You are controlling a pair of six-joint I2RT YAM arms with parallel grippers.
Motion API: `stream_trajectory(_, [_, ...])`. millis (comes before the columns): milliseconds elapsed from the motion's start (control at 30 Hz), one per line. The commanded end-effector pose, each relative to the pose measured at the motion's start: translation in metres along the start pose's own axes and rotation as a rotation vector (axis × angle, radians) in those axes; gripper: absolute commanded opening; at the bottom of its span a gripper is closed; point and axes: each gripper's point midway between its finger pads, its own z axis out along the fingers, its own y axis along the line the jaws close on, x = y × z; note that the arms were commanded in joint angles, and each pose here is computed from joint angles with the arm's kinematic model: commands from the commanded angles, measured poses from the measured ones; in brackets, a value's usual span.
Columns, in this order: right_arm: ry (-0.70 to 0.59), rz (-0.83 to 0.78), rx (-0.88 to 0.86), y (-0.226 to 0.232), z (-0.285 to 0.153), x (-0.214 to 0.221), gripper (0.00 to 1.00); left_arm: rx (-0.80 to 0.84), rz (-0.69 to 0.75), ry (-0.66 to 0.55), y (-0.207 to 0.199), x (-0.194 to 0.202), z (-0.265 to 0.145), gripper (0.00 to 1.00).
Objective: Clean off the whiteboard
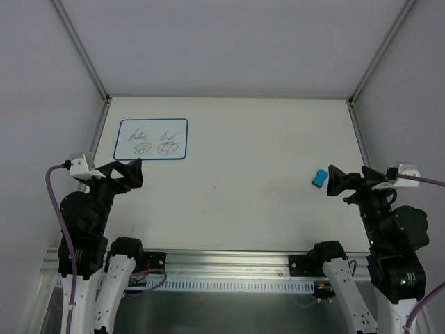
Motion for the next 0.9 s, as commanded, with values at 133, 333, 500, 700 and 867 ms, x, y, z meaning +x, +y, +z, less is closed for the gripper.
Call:
stream_trajectory(133, [0.026, 0.061, -0.063, 0.015, 0.018, 0.006, 0.99, 0.0, -0.122, 0.209, -0.008, 0.04, 0.04, 0.99])
stream_trajectory(333, [0.141, 0.121, -0.123, 0.028, 0.031, 0.039, 0.99, -0.138, -0.216, 0.425, 0.001, 0.076, 0.1, 0.99])
stream_trajectory(500, [0.228, 0.166, -0.181, 0.04, 0.036, 0.066, 0.99, -0.33, -0.276, 0.538, 0.029, 0.106, 0.163, 0.99])
stream_trajectory(700, [0.25, 0.149, -0.271, 0.052, 0.035, 0.084, 0.99, -0.524, -0.219, 0.545, 0.076, 0.117, 0.236, 0.99])
stream_trajectory(867, [0.245, 0.105, -0.26, 0.048, 0.036, 0.099, 0.99, -0.643, -0.122, 0.532, 0.126, 0.122, 0.288, 0.99])
